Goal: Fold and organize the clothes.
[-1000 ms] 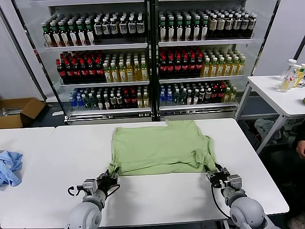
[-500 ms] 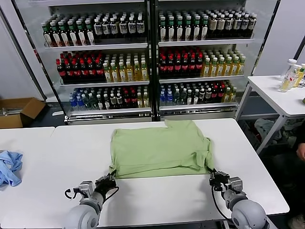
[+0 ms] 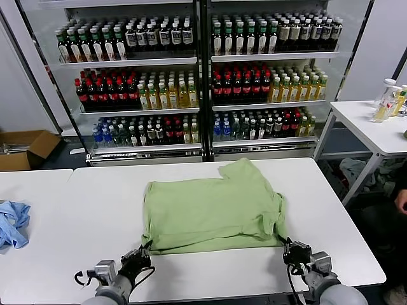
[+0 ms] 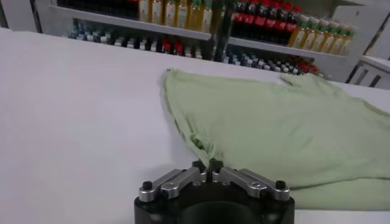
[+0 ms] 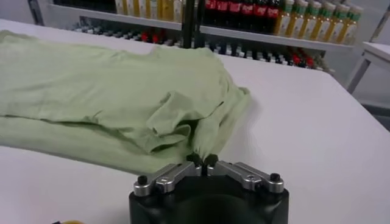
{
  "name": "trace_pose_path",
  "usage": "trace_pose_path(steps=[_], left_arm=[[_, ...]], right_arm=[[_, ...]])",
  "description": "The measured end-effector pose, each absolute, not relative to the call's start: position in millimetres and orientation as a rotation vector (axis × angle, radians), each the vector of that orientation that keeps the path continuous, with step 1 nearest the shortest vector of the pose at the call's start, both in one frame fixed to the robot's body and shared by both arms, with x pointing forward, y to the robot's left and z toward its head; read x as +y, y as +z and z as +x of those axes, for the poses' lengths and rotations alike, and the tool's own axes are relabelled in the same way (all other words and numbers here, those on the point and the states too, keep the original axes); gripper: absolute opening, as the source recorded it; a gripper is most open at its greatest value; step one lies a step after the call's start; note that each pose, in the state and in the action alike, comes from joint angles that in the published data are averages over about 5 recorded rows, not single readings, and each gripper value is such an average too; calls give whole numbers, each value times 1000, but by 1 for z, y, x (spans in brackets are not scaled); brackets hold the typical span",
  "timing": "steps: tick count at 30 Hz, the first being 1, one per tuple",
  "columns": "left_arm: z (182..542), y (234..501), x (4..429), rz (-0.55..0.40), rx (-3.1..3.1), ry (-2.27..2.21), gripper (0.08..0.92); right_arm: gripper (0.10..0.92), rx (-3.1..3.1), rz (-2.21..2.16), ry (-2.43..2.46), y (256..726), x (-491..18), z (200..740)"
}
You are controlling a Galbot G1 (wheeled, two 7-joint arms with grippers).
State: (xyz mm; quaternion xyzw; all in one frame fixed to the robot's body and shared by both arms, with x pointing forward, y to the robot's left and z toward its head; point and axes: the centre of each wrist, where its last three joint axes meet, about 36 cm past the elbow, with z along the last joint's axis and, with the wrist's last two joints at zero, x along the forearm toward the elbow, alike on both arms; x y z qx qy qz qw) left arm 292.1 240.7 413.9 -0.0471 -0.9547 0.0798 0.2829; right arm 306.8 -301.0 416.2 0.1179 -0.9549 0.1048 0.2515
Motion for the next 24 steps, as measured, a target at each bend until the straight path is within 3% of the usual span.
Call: trace_pose_path(steps=[13, 17, 24], left_arm=[[247, 422, 244, -120, -2492, 150, 98], [242, 424, 245, -127, -2487, 132, 132], [238, 435, 246, -120, -2507, 136, 321]], right_arm=[[151, -2540, 344, 359, 428, -301, 269], [247, -2541, 344, 377, 432, -300, 265], [455, -2577, 360, 411, 445, -301, 265]])
